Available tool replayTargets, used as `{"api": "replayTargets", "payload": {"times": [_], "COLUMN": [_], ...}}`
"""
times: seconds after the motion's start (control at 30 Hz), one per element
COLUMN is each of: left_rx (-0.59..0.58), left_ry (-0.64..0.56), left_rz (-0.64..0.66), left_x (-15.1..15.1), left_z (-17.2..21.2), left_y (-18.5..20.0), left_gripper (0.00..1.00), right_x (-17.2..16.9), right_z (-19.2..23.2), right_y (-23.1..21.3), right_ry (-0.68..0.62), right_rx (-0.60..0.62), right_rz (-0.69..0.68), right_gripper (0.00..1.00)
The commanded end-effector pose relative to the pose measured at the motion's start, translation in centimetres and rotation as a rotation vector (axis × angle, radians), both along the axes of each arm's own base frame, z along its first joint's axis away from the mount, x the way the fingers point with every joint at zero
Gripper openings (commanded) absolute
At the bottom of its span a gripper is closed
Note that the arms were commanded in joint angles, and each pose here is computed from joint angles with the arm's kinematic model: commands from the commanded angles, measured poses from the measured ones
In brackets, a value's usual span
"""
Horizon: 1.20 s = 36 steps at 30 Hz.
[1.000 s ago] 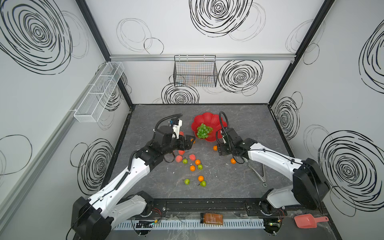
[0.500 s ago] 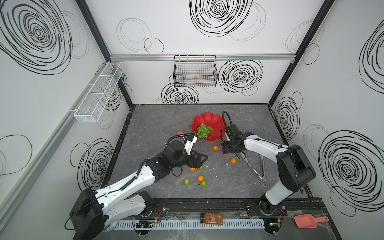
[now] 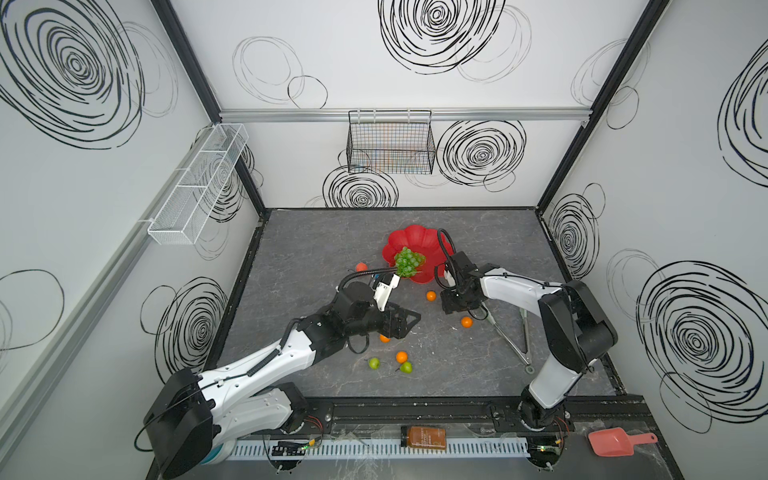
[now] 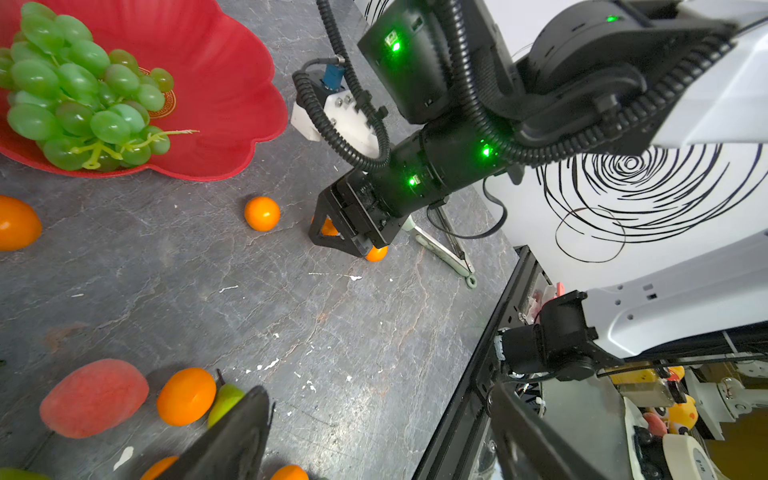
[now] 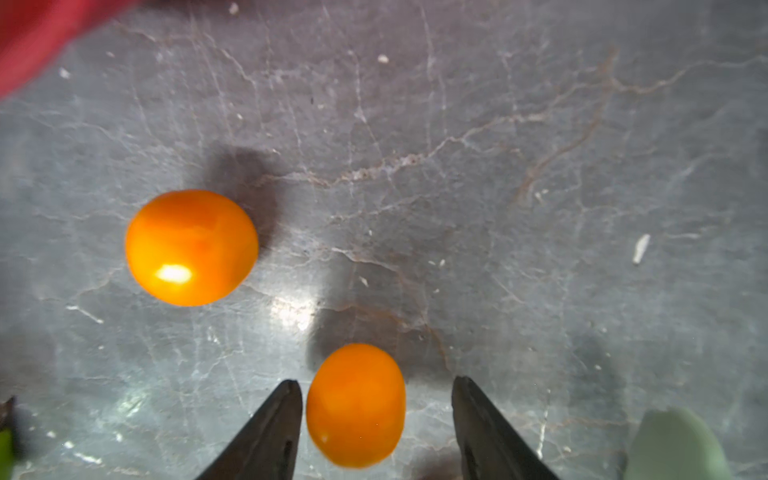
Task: Place and organize the fake fruits in the fruit bowl
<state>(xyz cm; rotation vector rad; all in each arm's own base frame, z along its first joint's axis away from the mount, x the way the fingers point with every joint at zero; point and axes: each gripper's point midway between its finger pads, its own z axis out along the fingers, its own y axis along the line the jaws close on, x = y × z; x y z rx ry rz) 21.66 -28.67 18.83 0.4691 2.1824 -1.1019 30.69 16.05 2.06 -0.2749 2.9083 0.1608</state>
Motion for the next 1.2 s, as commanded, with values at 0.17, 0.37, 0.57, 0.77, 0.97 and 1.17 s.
{"api": "replayTargets", "payload": {"times": [0.17, 0.37, 0.57, 0.77, 0.97, 1.17], "left_rx": [-0.032, -0.031, -0.041, -0.052, -0.053, -0.061], "left_ry": [-0.022, -0.022, -0.027, -0.024, -0.027, -0.033], "left_rz": [-0.015, -0.008, 0.0, 0.002, 0.003, 0.001], "left_x": [-0.1, -0.2, -0.4, -0.7, -0.6, -0.3], "left_z": [0.5, 0.3, 0.2, 0.1, 0.2, 0.7], "left_y": [-0.3, -0.1, 0.2, 0.5, 0.6, 0.6], "left_gripper": [0.86, 0.86, 0.85, 0.85, 0.85, 0.85], "right_x": [0.1, 0.1, 0.1, -0.2, -0.2, -0.1], "right_z": [-0.4, -0.6, -0.7, -0.6, -0.1, 1.3], "right_y": [0.2, 0.3, 0.4, 0.5, 0.6, 0.8], "right_ry": [0.025, 0.028, 0.03, 0.027, 0.02, -0.01], "right_rx": [-0.029, -0.035, -0.045, -0.052, -0.046, -0.02], "right_rz": [0.018, 0.021, 0.025, 0.022, 0.015, 0.006], "right_gripper": [0.56, 0.5, 0.47, 0.42, 0.41, 0.38]}}
